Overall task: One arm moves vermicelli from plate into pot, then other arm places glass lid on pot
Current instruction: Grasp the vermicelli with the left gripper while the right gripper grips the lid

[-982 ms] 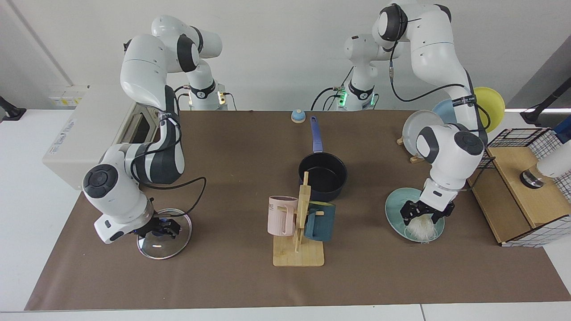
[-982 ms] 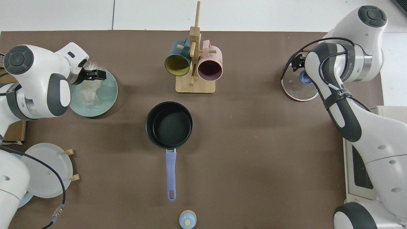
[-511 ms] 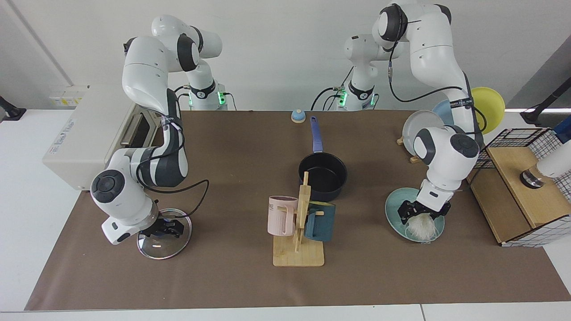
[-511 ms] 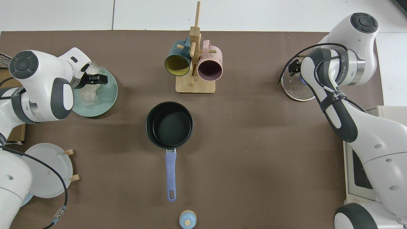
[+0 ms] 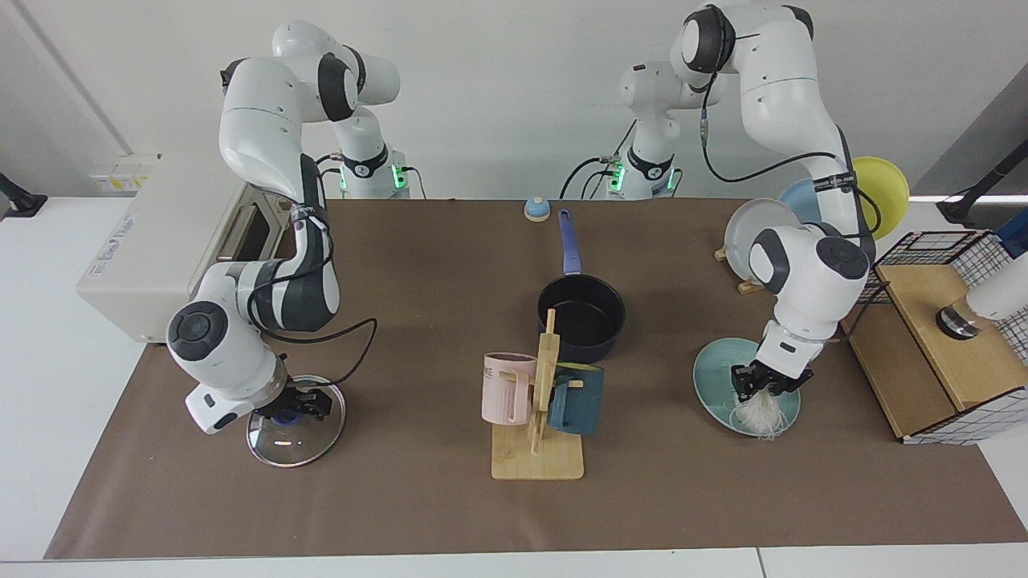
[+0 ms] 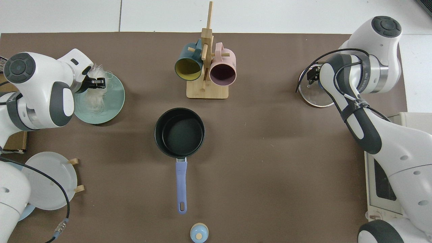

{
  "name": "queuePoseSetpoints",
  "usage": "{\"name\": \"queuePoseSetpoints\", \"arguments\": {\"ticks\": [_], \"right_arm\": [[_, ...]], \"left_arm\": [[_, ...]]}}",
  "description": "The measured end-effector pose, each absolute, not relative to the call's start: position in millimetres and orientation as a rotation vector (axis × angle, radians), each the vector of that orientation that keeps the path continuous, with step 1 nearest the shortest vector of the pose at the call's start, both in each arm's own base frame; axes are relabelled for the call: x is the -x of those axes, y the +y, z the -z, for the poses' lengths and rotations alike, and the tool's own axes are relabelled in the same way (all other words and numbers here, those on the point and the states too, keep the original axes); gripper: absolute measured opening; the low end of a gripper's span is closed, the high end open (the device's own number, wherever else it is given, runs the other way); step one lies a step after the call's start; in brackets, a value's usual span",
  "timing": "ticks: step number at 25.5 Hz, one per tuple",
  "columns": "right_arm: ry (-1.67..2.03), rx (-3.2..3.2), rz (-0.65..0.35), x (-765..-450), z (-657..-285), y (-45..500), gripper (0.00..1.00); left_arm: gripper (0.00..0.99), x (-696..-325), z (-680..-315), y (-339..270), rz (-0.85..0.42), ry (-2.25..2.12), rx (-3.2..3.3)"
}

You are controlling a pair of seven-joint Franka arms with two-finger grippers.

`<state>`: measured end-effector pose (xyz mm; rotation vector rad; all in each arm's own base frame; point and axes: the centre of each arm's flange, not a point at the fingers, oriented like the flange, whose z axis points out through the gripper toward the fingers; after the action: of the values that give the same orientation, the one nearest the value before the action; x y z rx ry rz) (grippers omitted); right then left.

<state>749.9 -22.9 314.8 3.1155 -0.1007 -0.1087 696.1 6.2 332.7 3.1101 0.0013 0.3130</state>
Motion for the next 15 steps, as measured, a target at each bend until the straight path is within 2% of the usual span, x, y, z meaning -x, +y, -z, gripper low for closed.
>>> {"name": "queuePoseSetpoints", "arguments": {"ticks": [3,9,15], "right_arm": [[-0.098,-3.112,0.111,-749,-316,-23,1.00],[-0.096,-3.110,0.118,-746,-316,-23,0.99],[-0.089,-3.099,0.121,-746,-315,-24,0.98]], "left_arm": [[0.335,-698,-350,4,-0.277,-0.001,-3.110],[0.330,-682,-427,-8,-0.122,0.036,-3.106],[0.330,-644,-508,-57,-0.066,0.110,-3.062]]}}
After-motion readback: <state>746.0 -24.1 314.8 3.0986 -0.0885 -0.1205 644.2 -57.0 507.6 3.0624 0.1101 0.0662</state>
